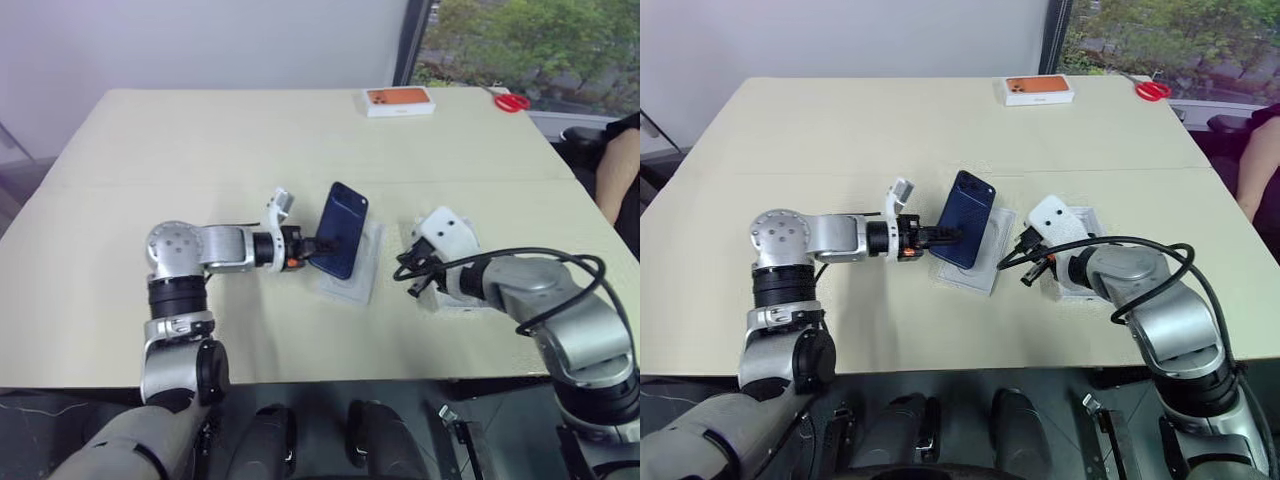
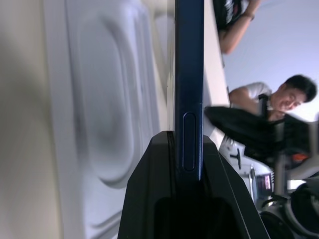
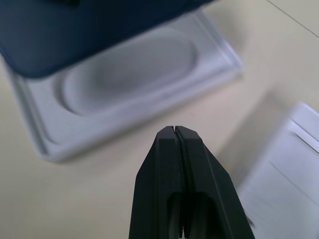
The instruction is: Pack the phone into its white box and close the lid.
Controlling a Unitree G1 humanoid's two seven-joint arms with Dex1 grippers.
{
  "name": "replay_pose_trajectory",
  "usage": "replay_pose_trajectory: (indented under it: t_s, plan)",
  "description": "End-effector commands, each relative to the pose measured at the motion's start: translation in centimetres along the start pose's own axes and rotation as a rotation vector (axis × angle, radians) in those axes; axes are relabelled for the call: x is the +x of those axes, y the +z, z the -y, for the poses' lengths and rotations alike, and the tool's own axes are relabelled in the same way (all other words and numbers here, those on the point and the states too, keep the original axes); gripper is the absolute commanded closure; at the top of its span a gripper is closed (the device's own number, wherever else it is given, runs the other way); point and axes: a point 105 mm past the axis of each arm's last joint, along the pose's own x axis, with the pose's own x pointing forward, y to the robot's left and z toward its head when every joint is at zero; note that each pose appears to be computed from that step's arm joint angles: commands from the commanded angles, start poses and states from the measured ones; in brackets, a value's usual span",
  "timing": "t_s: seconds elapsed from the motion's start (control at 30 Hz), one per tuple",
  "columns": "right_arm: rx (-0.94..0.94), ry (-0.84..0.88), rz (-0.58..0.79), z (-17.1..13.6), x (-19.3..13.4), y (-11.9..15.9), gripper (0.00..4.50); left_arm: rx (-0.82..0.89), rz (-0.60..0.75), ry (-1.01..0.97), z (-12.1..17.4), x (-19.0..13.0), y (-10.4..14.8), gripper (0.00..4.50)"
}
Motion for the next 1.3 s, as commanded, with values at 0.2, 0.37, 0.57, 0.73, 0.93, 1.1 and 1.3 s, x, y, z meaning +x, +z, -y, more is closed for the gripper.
replay_pose_trajectory:
  t_s: [0.2, 0.37, 0.57, 0.73, 0.93, 1.1, 1.3]
  plan:
    - [-0.002, -0.064, 0.042, 1.0, -0.9, 0.8, 4.50, 0.025, -0.057, 0.040, 0.8, 1.3, -0.2, 4.48]
    - [0.000, -0.065, 0.043, 1.0, -0.9, 0.9, 4.50, 0.021, -0.071, 0.040, 0.9, 1.8, -0.7, 4.48]
    - [-0.001, -0.063, 0.045, 0.9, -0.8, 1.0, 4.50, 0.018, -0.083, 0.038, 0.9, 2.1, -1.2, 4.02]
    - [-0.003, -0.057, 0.045, 0.8, -0.7, 1.1, 4.50, 0.028, -0.081, 0.029, 1.1, 2.0, -1.2, 1.74]
    - [-0.003, -0.052, 0.049, 0.7, -0.6, 1.2, 4.50, 0.067, -0.061, 0.006, 1.4, 0.7, -0.8, 0.09]
    - [-0.004, -0.049, 0.052, 0.7, -0.5, 1.4, 4.50, 0.161, -0.049, 0.011, 1.9, -1.7, 0.2, 0.09]
    - [-0.006, -0.046, 0.056, 0.8, -0.4, 1.5, 4.50, 0.260, -0.032, 0.002, 3.0, -4.8, 1.6, 0.09]
